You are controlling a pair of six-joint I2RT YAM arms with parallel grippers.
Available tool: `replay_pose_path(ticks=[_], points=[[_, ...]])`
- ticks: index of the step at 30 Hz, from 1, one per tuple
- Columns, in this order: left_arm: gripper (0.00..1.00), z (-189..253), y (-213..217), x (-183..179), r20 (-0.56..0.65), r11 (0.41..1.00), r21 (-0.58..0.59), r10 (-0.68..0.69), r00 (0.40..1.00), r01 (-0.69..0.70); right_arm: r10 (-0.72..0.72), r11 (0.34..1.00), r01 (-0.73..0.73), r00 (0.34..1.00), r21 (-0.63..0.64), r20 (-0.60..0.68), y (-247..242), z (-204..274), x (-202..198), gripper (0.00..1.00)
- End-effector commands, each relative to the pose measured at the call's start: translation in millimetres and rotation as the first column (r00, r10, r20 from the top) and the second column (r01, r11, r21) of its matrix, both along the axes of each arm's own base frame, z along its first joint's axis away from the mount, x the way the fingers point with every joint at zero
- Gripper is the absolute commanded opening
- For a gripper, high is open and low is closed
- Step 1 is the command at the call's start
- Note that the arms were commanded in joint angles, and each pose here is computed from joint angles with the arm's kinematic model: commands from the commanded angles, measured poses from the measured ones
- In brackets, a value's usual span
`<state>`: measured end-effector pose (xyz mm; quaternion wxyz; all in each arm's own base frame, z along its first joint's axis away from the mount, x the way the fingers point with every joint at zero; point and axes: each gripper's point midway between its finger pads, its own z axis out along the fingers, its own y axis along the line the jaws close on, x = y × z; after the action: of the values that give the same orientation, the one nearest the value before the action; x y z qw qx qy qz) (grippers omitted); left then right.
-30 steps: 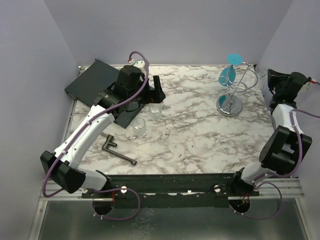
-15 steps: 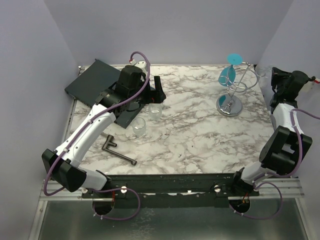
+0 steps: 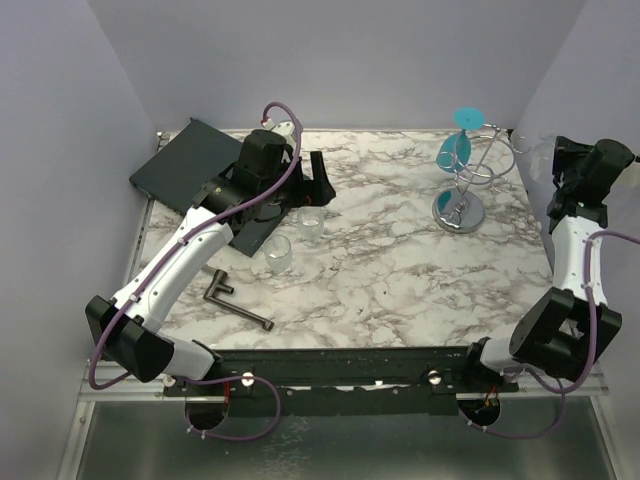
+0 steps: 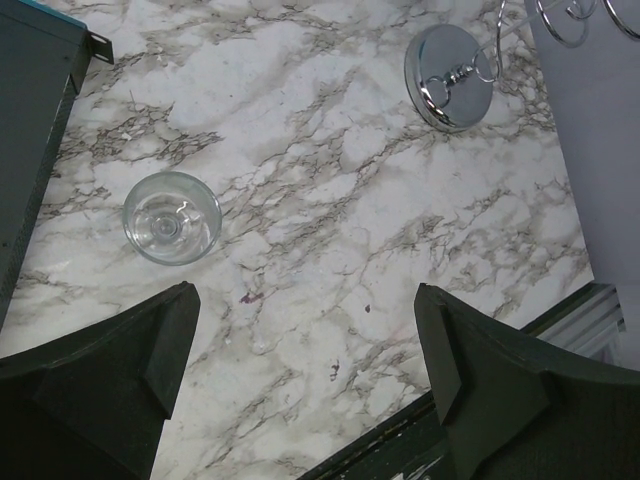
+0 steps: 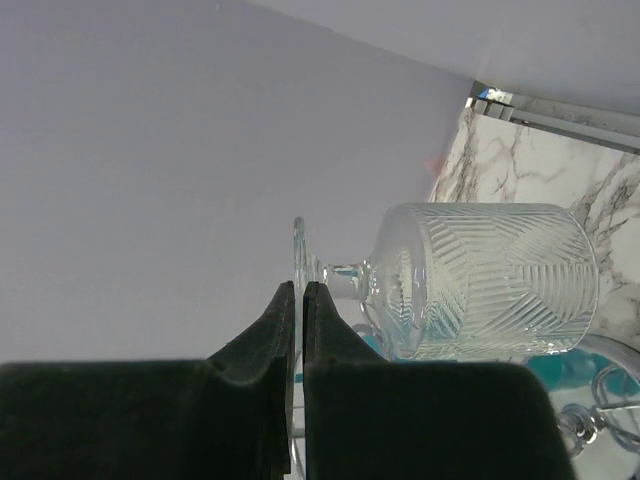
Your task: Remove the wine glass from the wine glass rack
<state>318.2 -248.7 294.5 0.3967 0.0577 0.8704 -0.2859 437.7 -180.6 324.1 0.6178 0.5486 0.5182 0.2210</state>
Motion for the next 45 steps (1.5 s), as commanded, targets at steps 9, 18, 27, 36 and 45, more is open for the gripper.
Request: replay_pose_path(ticks=[9,18,27,36,45], points=[[0.97,19.5,-17.1,1.9,0.020,0.994,-0.096,-0.044,0.999,0.045,0.052,0.996,-0.050,0.998,-0.071,0.019,39.7,80.3,-65.6,0.01],[0.97,29.2,-28.4,-2.5,0.007,0.982,-0.175,-0.070,0.998,0.070,0.253,0.963,-0.247,0.966,-0.108,0.049,96.6,143.2,-103.5,0.01],[0.97,72.0,-60.9,4.4,0.078,0.919,-0.360,-0.144,0.987,0.162,0.576,0.818,-0.565,0.804,-0.111,0.145,161.4,190.1,-105.1,0.00],[0.97,128.8,-87.8,19.9,0.199,0.777,-0.581,-0.152,0.968,0.242,0.725,0.681,-0.725,0.648,-0.101,0.235,246.0,213.8,-76.0,0.01],[0.97,163.0,-77.7,35.6,0.202,0.547,-0.814,-0.051,0.978,0.197,0.790,0.520,-0.854,0.471,-0.021,0.393,332.8,225.5,-53.5,0.01]])
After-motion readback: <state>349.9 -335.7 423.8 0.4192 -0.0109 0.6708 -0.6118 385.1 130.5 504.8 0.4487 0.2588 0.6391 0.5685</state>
